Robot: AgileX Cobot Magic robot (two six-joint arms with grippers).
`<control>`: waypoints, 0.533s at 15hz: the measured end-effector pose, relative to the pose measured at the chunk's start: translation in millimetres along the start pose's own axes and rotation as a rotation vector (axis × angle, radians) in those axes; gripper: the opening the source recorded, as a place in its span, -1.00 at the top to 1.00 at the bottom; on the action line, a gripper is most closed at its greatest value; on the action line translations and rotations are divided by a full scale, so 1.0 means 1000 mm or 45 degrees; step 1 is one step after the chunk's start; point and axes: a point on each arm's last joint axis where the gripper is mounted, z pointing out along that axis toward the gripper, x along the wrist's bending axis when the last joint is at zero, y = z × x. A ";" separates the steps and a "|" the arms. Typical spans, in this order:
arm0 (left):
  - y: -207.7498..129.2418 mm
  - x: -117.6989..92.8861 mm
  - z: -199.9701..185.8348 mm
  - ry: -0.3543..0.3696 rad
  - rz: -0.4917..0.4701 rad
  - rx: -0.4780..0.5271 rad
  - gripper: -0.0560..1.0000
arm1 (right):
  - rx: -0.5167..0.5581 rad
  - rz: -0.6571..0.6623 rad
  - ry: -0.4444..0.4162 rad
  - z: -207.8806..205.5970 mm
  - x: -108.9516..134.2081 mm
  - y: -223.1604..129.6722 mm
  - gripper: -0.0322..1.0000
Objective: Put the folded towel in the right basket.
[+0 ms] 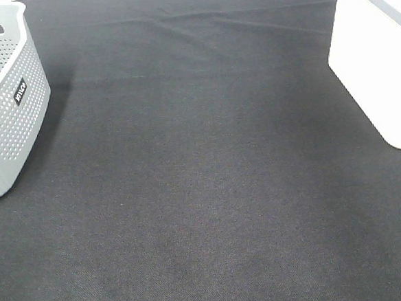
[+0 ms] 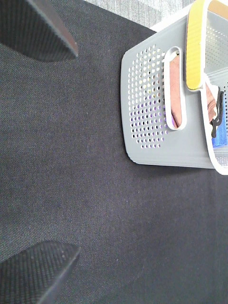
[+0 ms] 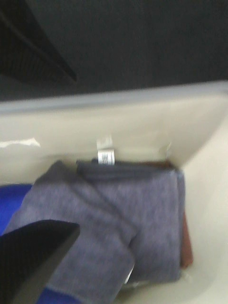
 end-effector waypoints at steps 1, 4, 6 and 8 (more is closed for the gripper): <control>0.000 0.000 0.000 0.000 0.000 0.000 -0.95 | -0.019 -0.043 0.026 -0.008 0.020 0.002 -0.47; 0.000 0.000 0.000 0.000 0.000 0.000 -0.95 | -0.084 -0.158 0.100 -0.040 0.071 0.001 -0.47; 0.000 0.000 0.000 0.000 0.000 0.000 -0.95 | -0.065 -0.218 0.099 -0.064 0.092 -0.013 -0.47; 0.000 0.000 0.000 0.000 0.000 0.000 -0.95 | -0.008 -0.219 0.076 -0.082 0.090 -0.034 -0.47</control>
